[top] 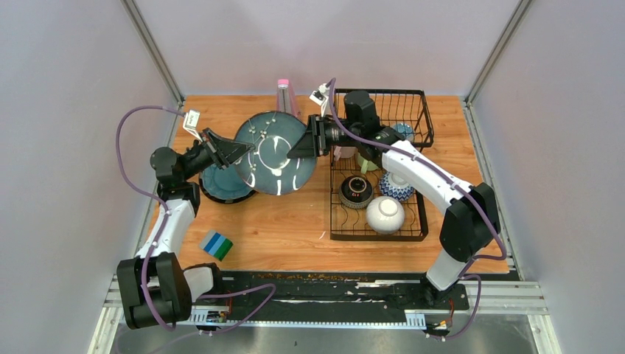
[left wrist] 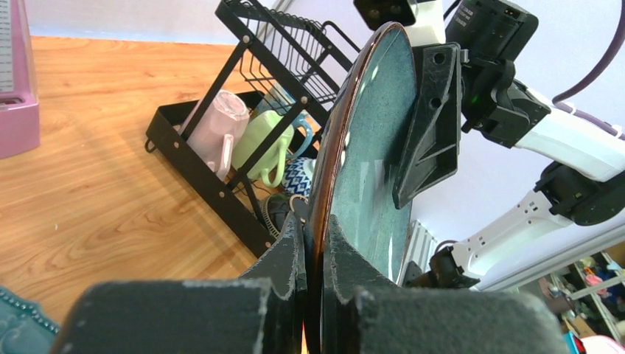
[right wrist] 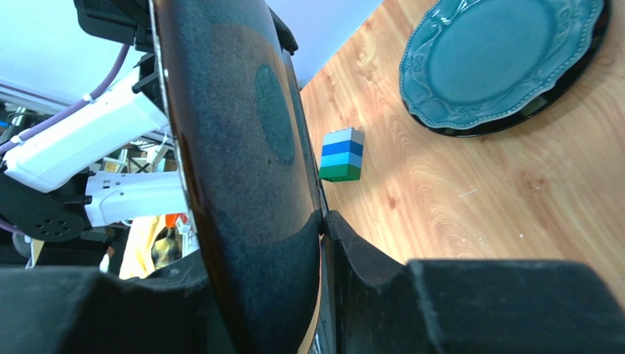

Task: Load the mixed dishes into the dish rack
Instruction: Pick up the plate at the center of the board.

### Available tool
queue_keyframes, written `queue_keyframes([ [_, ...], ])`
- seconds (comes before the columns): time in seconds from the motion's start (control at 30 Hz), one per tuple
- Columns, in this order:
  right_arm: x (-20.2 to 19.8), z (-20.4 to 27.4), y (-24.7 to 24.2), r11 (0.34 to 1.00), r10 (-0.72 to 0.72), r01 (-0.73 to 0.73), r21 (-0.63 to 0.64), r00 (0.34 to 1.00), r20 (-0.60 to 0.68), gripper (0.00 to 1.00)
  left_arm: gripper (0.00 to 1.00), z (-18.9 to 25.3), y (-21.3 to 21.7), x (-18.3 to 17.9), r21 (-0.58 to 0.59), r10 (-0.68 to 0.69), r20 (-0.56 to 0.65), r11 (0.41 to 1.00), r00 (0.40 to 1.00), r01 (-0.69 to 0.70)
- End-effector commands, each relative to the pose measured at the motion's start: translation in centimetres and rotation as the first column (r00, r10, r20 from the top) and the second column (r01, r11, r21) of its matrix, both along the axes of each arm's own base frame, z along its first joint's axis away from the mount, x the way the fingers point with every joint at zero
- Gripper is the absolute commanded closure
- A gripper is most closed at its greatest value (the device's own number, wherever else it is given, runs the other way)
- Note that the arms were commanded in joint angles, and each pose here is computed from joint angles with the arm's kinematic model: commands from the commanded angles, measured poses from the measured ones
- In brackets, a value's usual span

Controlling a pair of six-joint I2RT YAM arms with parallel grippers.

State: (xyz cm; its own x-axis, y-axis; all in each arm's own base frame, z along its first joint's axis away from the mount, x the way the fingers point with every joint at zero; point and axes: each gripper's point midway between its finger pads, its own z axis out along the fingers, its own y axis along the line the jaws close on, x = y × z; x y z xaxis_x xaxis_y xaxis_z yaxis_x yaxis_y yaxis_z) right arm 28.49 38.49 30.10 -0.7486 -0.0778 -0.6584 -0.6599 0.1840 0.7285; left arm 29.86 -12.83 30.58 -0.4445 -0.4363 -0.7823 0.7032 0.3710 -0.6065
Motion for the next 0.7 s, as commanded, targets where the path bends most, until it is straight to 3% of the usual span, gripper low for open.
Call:
queue_keyframes([
  [0.0, -2.3, 2.6, 0.3, 0.992, 0.097, -0.099, 0.076, 0.995, 0.039, 0.65, 1.00, 3.0, 0.1, 0.1, -0.035, 0.040, 0.103, 0.999, 0.994, -0.037],
  [0.17, -2.5, 2.7, 0.3, 0.989, 0.115, -0.118, 0.088, 0.993, 0.038, 0.67, 1.00, 3.0, 0.1, 0.2, -0.048, 0.038, 0.100, 0.998, 0.994, -0.033],
  [0.33, -2.8, 3.2, -0.2, 0.988, 0.116, -0.119, 0.101, 0.993, 0.036, 0.79, 1.00, 2.6, 0.3, 0.5, -0.051, 0.051, 0.087, 0.998, 0.995, -0.046],
  [0.47, -2.7, 3.8, -0.6, 0.985, 0.113, -0.120, 0.128, 0.992, 0.060, 0.83, 1.00, 2.1, 0.5, 1.0, -0.045, 0.075, 0.070, 0.996, 0.995, -0.071],
  [0.53, -2.8, 4.1, -0.8, 0.983, 0.115, -0.123, 0.137, 0.991, 0.066, 0.80, 1.00, 1.9, 0.6, 1.1, -0.045, 0.088, 0.064, 0.995, 0.994, -0.085],
  [0.67, -2.7, 4.4, -1.2, 0.985, 0.089, -0.097, 0.144, 0.994, 0.059, 0.61, 1.00, 1.3, 1.0, 1.6, -0.042, 0.131, 0.034, 0.991, 0.991, -0.129],
])
